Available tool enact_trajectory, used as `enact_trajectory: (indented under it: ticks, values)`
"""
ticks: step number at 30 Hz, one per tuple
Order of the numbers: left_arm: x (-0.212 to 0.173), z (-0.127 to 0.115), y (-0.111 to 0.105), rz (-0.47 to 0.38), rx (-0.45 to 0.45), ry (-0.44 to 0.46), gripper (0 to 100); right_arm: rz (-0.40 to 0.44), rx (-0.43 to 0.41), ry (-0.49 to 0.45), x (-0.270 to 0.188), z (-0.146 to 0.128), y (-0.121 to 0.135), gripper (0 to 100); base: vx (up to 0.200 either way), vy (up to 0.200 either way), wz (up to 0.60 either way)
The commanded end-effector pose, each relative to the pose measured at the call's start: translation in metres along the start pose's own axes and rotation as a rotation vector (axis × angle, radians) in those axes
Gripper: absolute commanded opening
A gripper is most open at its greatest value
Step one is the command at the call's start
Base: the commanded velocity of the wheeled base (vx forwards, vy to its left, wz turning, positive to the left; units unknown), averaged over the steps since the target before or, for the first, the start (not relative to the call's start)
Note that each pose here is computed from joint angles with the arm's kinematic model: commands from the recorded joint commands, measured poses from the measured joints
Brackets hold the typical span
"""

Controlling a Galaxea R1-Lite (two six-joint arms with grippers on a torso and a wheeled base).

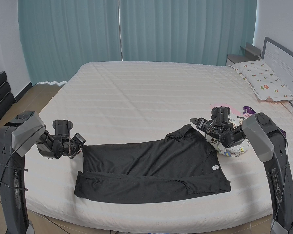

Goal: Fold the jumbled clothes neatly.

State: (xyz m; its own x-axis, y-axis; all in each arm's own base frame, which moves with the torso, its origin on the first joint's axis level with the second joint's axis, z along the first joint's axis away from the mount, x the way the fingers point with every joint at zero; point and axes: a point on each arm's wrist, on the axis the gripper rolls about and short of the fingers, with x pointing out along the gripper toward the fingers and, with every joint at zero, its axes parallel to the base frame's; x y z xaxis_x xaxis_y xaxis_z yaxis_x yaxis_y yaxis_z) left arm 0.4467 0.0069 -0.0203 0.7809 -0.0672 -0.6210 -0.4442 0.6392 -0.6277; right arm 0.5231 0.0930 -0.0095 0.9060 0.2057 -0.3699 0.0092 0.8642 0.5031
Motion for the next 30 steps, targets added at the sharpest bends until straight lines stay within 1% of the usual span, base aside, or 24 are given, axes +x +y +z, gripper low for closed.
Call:
enact_trajectory:
  ticks: [1, 5, 12, 13, 17, 20, 22, 25, 26, 30]
  values:
    - [0.0, 0.0, 0.0, -0.001, -0.001, -0.001, 0, -0.014, 0.005, 0.009, 0.015, -0.014, -0.015, 100, 0.0, 0.0, 0.0]
    - [0.0, 0.0, 0.0, -0.001, -0.001, -0.001, 0, -0.026, 0.005, 0.03, 0.024, -0.025, -0.02, 100, 0.0, 0.0, 0.0]
    - [0.0, 0.0, 0.0, -0.001, -0.001, -0.001, 0, -0.036, 0.021, 0.024, 0.028, -0.023, -0.021, 100, 0.0, 0.0, 0.0]
    - [0.0, 0.0, 0.0, -0.001, -0.001, -0.001, 0, -0.039, 0.023, 0.027, 0.028, -0.024, -0.022, 0, 0.0, 0.0, 0.0]
    - [0.0, 0.0, 0.0, -0.001, -0.001, -0.001, 0, -0.046, 0.034, 0.026, 0.027, -0.025, -0.023, 0, 0.0, 0.0, 0.0]
    - [0.0, 0.0, 0.0, -0.001, -0.001, -0.001, 0, -0.049, 0.062, 0.024, 0.026, -0.022, -0.022, 0, 0.0, 0.0, 0.0]
    - [0.0, 0.0, 0.0, -0.001, -0.001, -0.001, 0, -0.065, 0.081, 0.024, 0.025, -0.022, -0.023, 0, 0.0, 0.0, 0.0]
    - [0.0, 0.001, 0.0, -0.002, 0.0, -0.002, 0, -0.082, 0.083, 0.022, 0.025, -0.021, -0.024, 0, 0.0, 0.0, 0.0]
    - [0.0, 0.001, 0.0, -0.002, 0.0, -0.002, 0, -0.095, 0.086, 0.011, 0.024, -0.017, -0.028, 0, 0.0, 0.0, 0.0]
    - [0.0, 0.0, 0.0, -0.001, -0.001, -0.001, 0, -0.102, 0.087, 0.007, 0.024, -0.014, -0.032, 0, 0.0, 0.0, 0.0]
